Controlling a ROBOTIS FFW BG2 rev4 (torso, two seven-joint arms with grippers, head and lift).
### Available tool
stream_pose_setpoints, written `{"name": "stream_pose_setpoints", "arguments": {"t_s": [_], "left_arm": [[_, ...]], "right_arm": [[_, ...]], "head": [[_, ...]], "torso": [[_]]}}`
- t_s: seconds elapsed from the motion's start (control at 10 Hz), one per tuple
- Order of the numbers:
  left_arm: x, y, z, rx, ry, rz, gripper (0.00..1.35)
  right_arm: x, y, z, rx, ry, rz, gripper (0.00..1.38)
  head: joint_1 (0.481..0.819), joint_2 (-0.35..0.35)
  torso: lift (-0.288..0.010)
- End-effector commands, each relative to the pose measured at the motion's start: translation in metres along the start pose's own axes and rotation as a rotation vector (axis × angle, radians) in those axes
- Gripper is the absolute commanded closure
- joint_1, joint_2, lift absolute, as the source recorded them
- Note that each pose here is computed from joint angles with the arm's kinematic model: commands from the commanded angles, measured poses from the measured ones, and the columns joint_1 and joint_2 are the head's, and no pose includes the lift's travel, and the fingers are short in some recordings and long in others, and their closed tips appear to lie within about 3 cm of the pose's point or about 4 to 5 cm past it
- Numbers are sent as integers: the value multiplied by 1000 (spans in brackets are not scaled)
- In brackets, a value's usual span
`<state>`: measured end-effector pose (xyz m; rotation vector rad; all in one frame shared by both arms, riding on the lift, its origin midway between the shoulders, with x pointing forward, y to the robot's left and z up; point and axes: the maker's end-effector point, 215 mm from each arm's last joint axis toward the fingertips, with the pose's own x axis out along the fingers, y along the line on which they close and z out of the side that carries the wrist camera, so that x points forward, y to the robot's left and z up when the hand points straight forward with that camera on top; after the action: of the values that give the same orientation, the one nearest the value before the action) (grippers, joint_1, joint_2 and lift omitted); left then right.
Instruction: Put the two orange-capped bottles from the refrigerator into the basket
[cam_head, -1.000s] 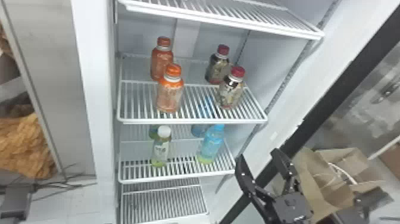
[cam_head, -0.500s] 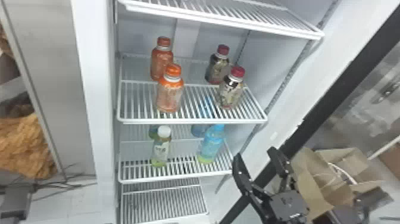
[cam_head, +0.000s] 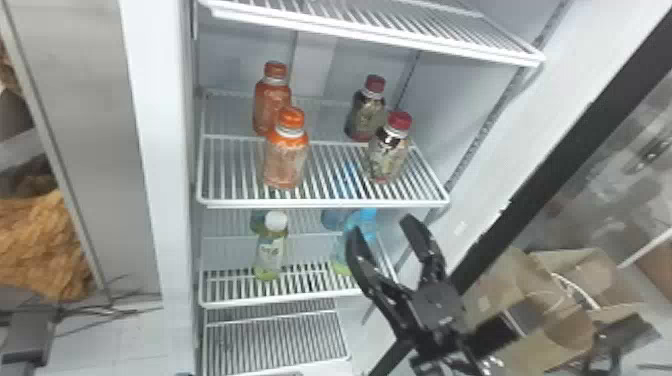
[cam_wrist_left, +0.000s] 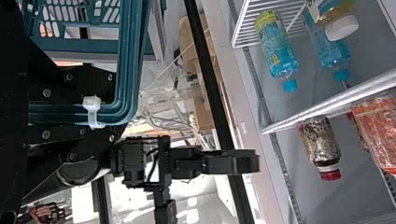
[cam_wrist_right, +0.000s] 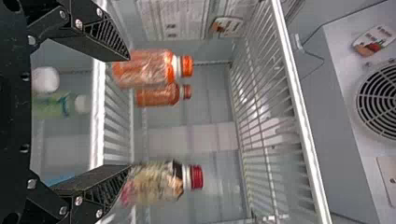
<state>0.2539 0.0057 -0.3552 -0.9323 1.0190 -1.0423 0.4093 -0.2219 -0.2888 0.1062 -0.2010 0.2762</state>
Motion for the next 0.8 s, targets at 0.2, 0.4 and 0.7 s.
{"name": "stream_pose_setpoints", "arguments": {"t_s": [0.2, 0.4, 0.7], "left_arm": [[0, 0, 0, -4, -4, 0, 1207], [0, -1, 0, -4, -4, -4, 1207], [1, -2, -1, -4, -1, -8, 1207]], "right_arm": [[47, 35, 7, 68, -61, 90, 242], [67, 41, 0, 89, -53, 101, 240], [99, 59, 2, 102, -36, 147, 240]], "head": [[695, -319], [695, -276], [695, -240]], "torso": [[-40], [-40], [-40]]}}
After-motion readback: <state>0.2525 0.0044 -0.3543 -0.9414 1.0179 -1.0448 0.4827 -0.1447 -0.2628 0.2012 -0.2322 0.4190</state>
